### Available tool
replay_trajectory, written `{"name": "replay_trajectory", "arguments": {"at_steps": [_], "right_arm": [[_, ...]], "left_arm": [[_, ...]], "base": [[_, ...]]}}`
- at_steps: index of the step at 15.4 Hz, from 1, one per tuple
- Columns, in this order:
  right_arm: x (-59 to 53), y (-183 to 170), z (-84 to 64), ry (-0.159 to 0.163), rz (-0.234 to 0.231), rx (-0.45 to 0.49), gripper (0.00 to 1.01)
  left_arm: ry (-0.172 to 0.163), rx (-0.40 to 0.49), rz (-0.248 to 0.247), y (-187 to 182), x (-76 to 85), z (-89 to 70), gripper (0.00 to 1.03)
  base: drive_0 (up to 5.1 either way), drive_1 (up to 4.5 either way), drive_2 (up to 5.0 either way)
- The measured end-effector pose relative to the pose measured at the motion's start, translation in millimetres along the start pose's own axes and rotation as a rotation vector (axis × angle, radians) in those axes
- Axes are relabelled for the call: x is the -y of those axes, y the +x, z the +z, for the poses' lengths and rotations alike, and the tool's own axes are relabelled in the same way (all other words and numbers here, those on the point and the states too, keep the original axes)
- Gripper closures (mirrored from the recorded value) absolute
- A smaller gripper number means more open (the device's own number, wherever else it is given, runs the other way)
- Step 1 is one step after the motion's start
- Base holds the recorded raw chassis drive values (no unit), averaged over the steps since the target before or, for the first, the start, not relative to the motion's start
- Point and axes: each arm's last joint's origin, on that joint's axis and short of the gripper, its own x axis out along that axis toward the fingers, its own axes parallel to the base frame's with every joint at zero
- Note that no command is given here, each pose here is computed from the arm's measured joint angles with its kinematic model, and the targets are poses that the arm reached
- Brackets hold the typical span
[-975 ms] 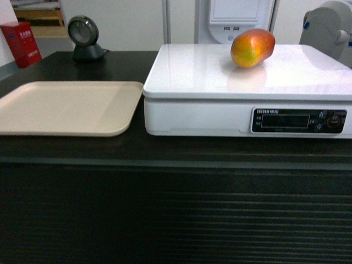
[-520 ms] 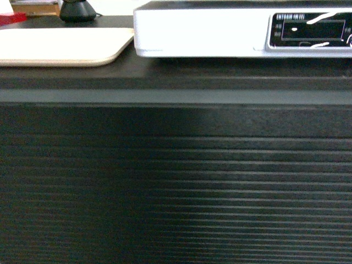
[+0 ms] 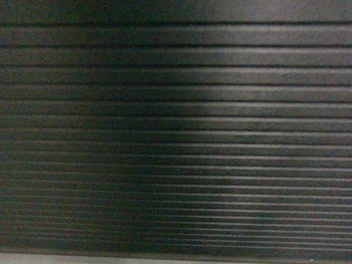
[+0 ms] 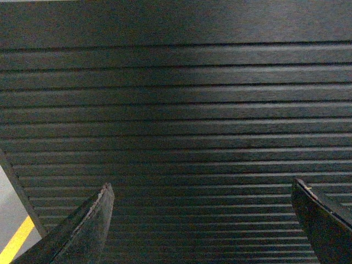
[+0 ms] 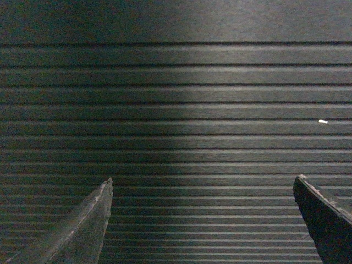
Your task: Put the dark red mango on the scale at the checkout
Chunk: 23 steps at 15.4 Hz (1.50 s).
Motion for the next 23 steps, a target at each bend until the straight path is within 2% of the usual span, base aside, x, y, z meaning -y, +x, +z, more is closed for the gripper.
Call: {"name": "replay_trajectory", "arguments": {"at_steps": [23], "right_arm": [[0.0, 0.0, -0.1, 0.000, 0.000, -0.002, 0.03]], "left_arm": [[0.000, -0.002, 0.000, 0.0, 0.0, -0.2, 0.05]], "base": [[0.0, 0.00, 0.0]]}}
